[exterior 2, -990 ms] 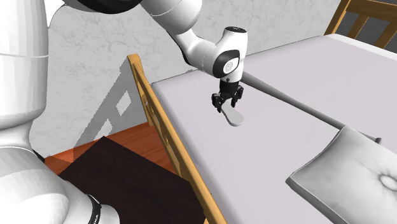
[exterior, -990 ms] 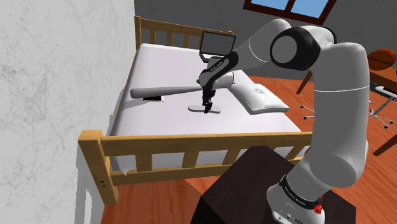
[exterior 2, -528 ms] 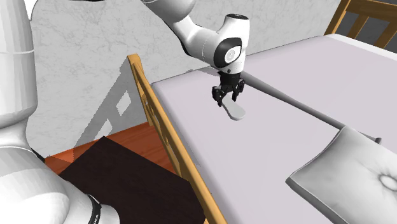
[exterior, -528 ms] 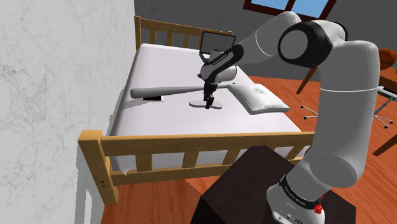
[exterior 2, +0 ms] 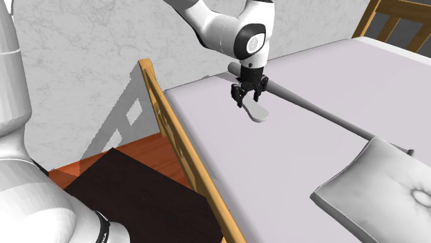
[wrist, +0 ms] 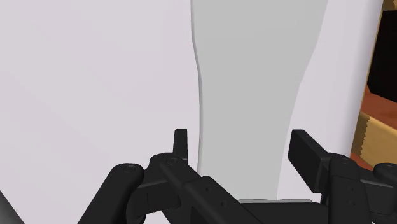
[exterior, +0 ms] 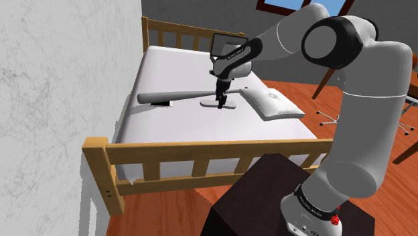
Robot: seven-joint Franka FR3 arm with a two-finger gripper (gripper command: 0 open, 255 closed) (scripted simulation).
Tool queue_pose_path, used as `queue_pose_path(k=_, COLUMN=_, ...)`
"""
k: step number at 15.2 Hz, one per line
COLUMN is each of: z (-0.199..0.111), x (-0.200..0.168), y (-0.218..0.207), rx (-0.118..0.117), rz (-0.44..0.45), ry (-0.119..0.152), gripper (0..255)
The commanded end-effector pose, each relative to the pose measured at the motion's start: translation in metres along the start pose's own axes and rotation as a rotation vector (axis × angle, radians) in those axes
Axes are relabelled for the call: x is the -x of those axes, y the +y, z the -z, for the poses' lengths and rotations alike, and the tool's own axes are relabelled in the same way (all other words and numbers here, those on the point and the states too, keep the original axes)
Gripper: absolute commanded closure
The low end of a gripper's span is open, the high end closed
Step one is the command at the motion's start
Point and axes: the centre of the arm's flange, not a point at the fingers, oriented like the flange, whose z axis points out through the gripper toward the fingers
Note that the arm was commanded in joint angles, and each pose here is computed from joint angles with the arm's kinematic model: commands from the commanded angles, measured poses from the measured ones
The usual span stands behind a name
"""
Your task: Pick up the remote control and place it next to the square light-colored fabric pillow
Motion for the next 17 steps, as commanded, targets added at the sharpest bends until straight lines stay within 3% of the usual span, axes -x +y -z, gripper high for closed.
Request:
queue_pose_path(k=1, z=0.01, x=0.0, y=-0.001, rx=0.0, rz=0.0, ry=0.0, gripper=255)
queue_pose_path(k=7, z=0.038, x=0.0, y=0.0, rx=0.0, rz=0.0, ry=0.0, gripper=255)
queue_pose_path(k=17, z=0.038, x=0.126, y=-0.04, rx=0.0, rz=0.0, ry=0.0, gripper=255)
